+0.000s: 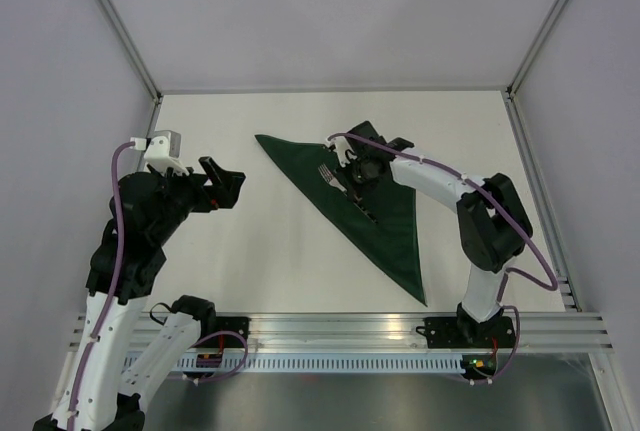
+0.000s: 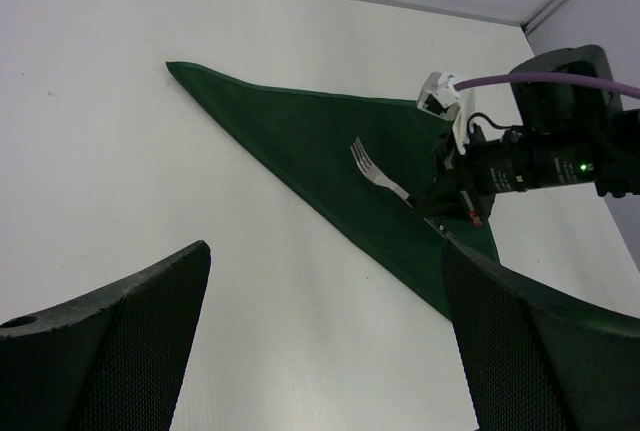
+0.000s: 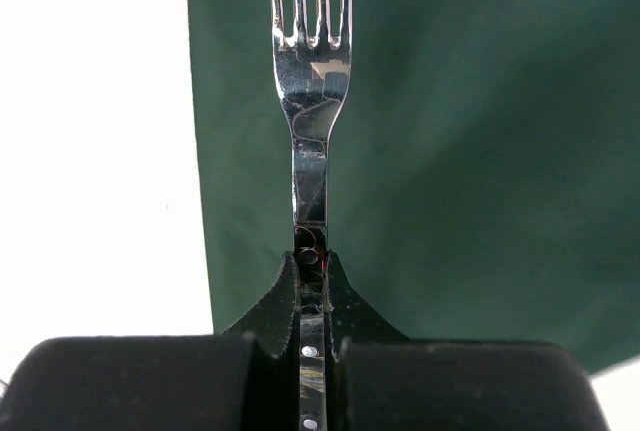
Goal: Fold the napkin, place the utensils inside, and roll it up
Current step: Place the utensil onto the napkin
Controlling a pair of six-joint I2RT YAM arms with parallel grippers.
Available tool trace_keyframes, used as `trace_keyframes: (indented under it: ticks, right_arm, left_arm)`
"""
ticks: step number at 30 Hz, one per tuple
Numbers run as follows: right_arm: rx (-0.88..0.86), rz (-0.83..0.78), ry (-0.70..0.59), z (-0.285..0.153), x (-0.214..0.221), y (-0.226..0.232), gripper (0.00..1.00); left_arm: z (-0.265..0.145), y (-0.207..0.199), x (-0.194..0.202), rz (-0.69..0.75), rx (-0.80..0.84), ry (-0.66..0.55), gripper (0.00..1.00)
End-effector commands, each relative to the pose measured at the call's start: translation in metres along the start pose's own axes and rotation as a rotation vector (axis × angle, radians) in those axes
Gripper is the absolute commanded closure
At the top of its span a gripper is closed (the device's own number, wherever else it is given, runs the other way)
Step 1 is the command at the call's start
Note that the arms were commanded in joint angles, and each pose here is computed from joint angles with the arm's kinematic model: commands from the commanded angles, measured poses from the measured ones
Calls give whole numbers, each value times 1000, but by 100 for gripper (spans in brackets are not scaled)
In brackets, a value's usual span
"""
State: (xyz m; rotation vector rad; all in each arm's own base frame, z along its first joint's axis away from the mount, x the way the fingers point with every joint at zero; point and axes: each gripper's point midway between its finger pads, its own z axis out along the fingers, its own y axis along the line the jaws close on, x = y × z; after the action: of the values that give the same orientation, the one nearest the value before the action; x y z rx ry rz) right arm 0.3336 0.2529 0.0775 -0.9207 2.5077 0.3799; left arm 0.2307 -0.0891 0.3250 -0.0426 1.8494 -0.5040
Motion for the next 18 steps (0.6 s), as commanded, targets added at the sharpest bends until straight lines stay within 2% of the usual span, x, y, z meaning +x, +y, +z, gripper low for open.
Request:
trace_keyframes:
  ticks: [1,14,18]
  right_arm:
    - [28,23,26,9,-2,3,100]
    - [-7,0,20,41,-10,27,100]
    - [-21,39,32,46,-12,31,99]
  left_arm:
    - [-6,-6,-17,-21,8,-48,0]
    - [-3,0,-13,-18,-18,-30,0]
    - [-2,0,-12,-16,-19,-26,0]
